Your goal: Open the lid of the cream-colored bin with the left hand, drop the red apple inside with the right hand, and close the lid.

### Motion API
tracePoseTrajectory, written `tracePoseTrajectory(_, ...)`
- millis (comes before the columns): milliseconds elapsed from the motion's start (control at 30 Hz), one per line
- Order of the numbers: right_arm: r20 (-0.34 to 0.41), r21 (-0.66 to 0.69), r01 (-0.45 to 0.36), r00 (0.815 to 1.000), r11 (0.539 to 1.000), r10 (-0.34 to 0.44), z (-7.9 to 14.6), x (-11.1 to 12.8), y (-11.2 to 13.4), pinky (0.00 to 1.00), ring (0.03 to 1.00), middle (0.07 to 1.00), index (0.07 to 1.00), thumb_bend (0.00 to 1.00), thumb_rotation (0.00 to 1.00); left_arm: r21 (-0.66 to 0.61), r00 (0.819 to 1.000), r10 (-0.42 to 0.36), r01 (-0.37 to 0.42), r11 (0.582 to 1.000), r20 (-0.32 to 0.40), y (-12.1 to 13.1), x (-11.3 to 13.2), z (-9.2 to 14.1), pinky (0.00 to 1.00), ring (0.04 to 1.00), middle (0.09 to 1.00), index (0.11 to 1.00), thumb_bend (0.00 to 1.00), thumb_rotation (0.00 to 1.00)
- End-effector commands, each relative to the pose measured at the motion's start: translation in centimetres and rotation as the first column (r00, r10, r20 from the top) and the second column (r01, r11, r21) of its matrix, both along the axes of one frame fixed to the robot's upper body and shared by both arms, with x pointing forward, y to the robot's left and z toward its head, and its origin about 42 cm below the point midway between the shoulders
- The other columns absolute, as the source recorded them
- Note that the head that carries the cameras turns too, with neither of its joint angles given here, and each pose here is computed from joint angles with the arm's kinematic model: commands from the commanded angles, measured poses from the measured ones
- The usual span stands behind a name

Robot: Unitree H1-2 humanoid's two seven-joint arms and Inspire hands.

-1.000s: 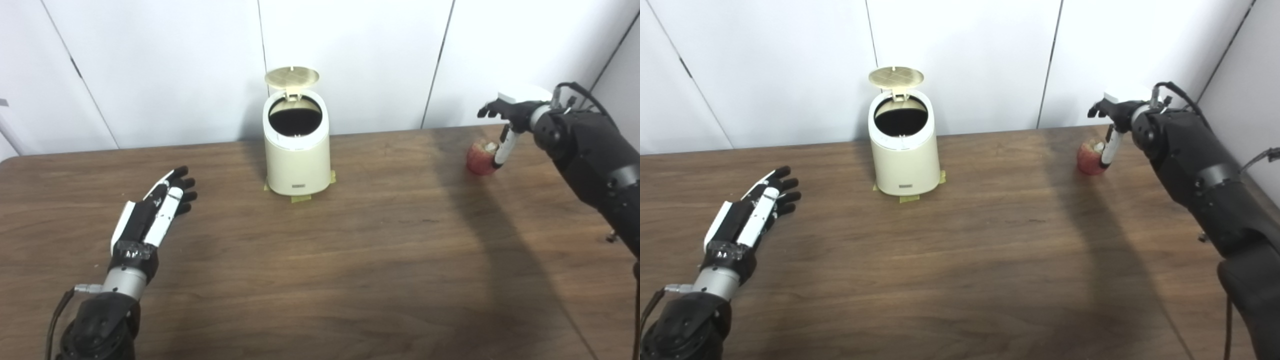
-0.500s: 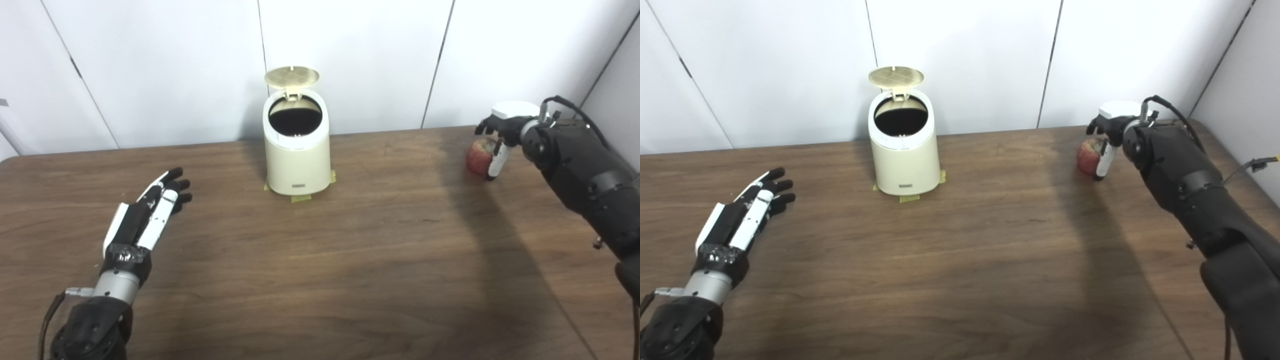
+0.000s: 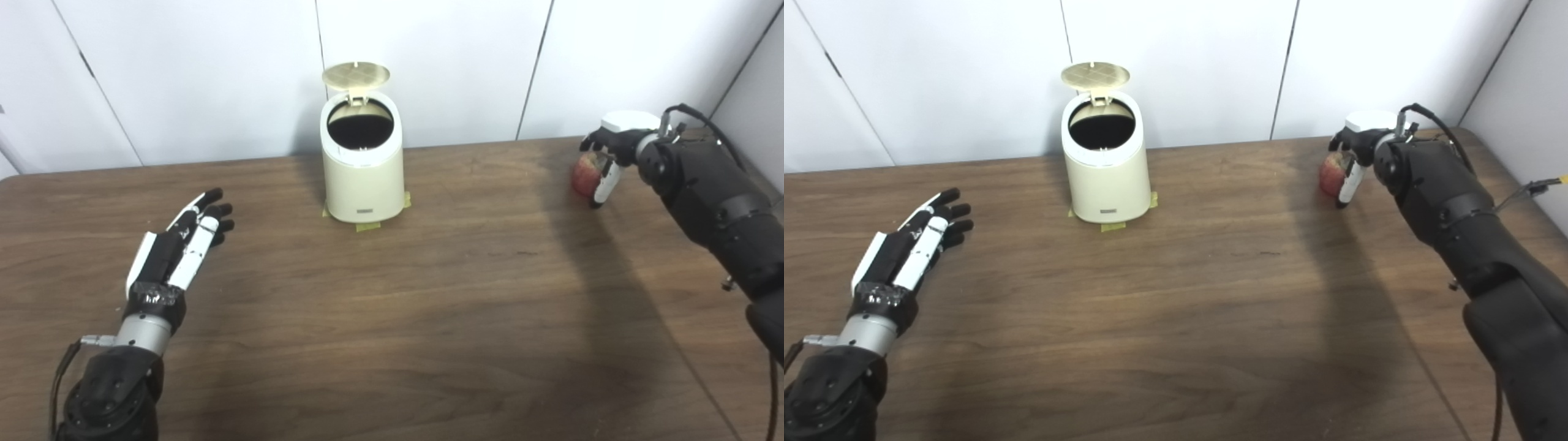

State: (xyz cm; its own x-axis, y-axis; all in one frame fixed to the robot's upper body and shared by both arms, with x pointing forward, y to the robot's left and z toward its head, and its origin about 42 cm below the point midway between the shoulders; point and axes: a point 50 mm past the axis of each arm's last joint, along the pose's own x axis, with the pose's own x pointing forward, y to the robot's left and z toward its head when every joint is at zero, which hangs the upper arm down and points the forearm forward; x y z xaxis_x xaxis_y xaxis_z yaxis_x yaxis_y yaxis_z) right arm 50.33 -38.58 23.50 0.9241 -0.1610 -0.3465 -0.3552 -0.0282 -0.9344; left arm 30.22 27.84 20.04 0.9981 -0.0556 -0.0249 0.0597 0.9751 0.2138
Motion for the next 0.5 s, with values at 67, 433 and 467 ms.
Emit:
tracePoseTrajectory(67,0.109,0.013,0.000,0.994,1.000,-0.001,3.50,0.94,-0.43,0.66,0.775,0.812,0.784,0.84,0.12,0.016,0.998,-0.003,0.002,1.000,0.068,-0.06,0.38,1.77,0.89,0.827,0.860,0.913,0.43,0.75)
tracePoseTrajectory(433,0.163,0.071,-0.043,0.986,0.997,0.031,2.81,0.87,-0.39,0.56,0.584,0.621,0.511,0.54,0.11,0.029,0.998,-0.005,0.003,1.000,0.066,-0.33,0.29,1.68,0.90,0.832,0.861,0.909,0.42,0.76)
tracePoseTrajectory(467,0.170,0.072,-0.043,0.985,0.996,0.031,2.90,0.82,-0.21,0.56,0.581,0.573,0.480,0.53,0.05,0.029,0.998,-0.005,0.003,1.000,0.066,-0.32,0.28,1.68,0.89,0.832,0.863,0.912,0.41,0.76)
